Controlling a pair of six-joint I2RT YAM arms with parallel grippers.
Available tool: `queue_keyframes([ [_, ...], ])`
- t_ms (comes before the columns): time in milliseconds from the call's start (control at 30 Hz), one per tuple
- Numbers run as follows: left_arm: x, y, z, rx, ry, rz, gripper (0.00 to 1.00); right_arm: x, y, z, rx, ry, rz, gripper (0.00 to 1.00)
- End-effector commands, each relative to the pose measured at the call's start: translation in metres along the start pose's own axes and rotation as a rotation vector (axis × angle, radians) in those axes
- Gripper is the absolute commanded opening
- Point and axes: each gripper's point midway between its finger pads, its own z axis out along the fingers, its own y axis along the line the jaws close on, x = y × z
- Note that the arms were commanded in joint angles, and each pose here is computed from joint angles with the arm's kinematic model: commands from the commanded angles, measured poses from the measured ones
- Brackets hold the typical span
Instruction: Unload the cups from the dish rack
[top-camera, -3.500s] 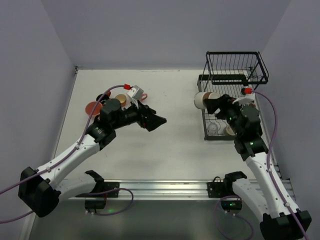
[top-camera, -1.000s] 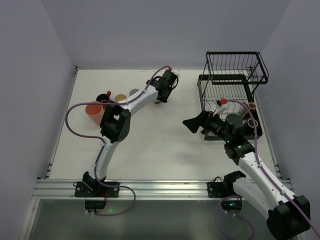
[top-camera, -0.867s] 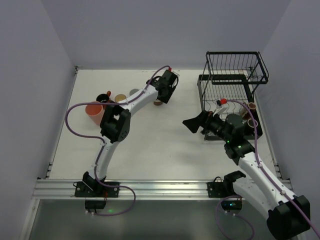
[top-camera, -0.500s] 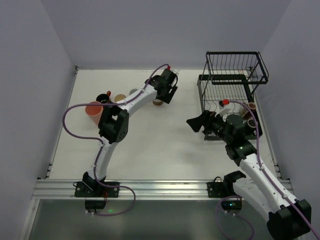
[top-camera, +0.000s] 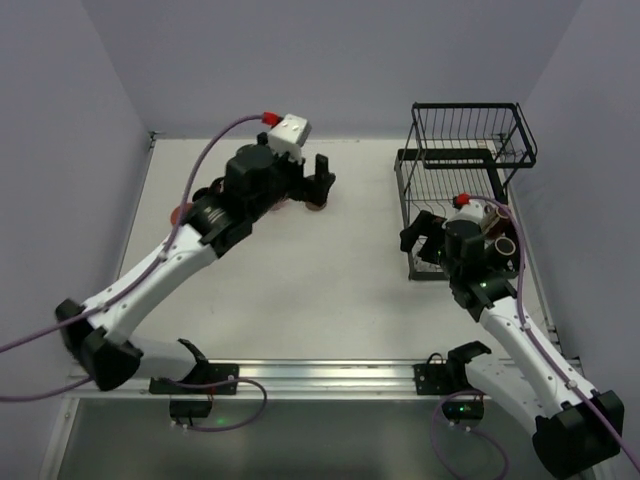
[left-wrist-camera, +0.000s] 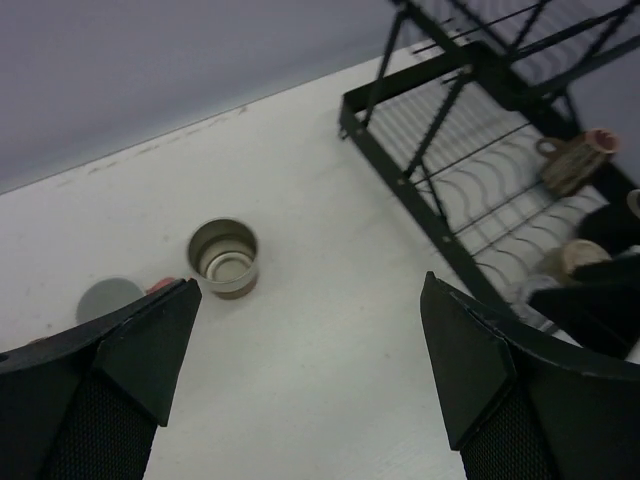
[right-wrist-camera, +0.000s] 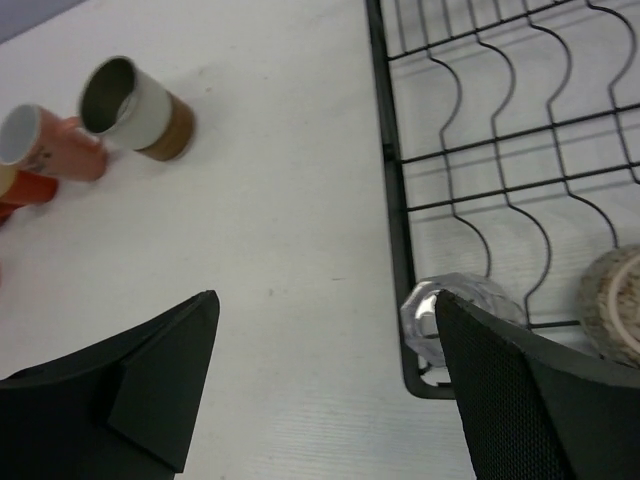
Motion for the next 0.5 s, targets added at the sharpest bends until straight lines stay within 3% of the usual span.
queue_keyframes([
  [0, 0.006, -0.037, -0.046, 0.249, -0.082, -0.118, 1.00, -0.004, -0.036, -0.001, 0.208, -0.005, -0.044, 0.93],
  [233, 0.070, -0.027, -0.109, 0.304, -0.025, -0.093, 1.00, 0.009, -0.065, -0.001, 0.342, 0.027, -0.059, 0.89],
  [467, 0.099, -0.021, -0.112, 0.299, 0.001, -0.042, 1.00, 0.025, -0.075, 0.013, 0.426, 0.133, -0.087, 0.84],
])
